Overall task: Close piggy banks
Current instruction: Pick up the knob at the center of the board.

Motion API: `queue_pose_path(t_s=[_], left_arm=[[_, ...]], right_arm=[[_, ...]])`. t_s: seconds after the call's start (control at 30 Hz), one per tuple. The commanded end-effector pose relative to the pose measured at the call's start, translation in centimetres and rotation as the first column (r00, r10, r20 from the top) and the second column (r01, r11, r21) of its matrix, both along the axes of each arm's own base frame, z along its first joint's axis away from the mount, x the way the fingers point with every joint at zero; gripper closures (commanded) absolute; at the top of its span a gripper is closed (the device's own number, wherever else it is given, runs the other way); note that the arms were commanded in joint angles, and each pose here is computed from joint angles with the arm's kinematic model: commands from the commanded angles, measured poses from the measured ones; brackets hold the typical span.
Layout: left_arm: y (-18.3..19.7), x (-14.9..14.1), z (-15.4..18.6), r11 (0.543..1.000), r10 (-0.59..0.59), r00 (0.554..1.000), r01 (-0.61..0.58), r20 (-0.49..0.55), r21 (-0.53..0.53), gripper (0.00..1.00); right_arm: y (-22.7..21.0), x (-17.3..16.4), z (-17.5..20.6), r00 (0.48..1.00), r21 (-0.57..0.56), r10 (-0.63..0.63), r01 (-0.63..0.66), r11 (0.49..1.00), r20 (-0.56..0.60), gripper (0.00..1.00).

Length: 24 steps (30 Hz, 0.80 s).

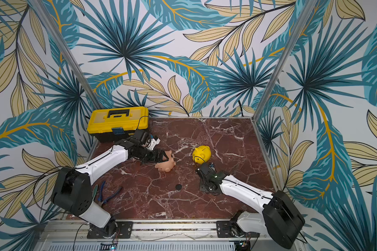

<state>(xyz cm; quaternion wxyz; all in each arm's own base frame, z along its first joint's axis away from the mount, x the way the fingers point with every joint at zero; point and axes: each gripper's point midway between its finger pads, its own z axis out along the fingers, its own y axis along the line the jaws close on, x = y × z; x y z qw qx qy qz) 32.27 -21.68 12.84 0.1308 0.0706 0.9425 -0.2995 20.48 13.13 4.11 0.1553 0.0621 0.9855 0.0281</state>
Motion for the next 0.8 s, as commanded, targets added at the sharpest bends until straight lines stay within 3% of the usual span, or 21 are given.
queue_pose_path(t_s=[0.0,0.4,0.77], left_arm=[[-0.2,0.4,1.6,1.000,-0.016,0.999,0.016,0.039,-0.019,0.00],[-0.4,0.2,1.8,0.999,-0.030,0.999,0.031,0.039,-0.033,0.00],[-0.5,-0.1,1.7,0.998,-0.040,0.999,0.042,0.031,-0.043,0.00]], right_arm=[[-0.1,-0.9,-1.0,0.996,-0.030,0.077,-0.079,0.996,-0.048,0.69],[-0.6,-1.1,-1.9,0.991,-0.075,0.112,-0.118,0.990,-0.075,0.76],[-0.8,-1.1,-2.7,0.991,-0.096,0.092,-0.102,0.990,-0.101,0.76]])
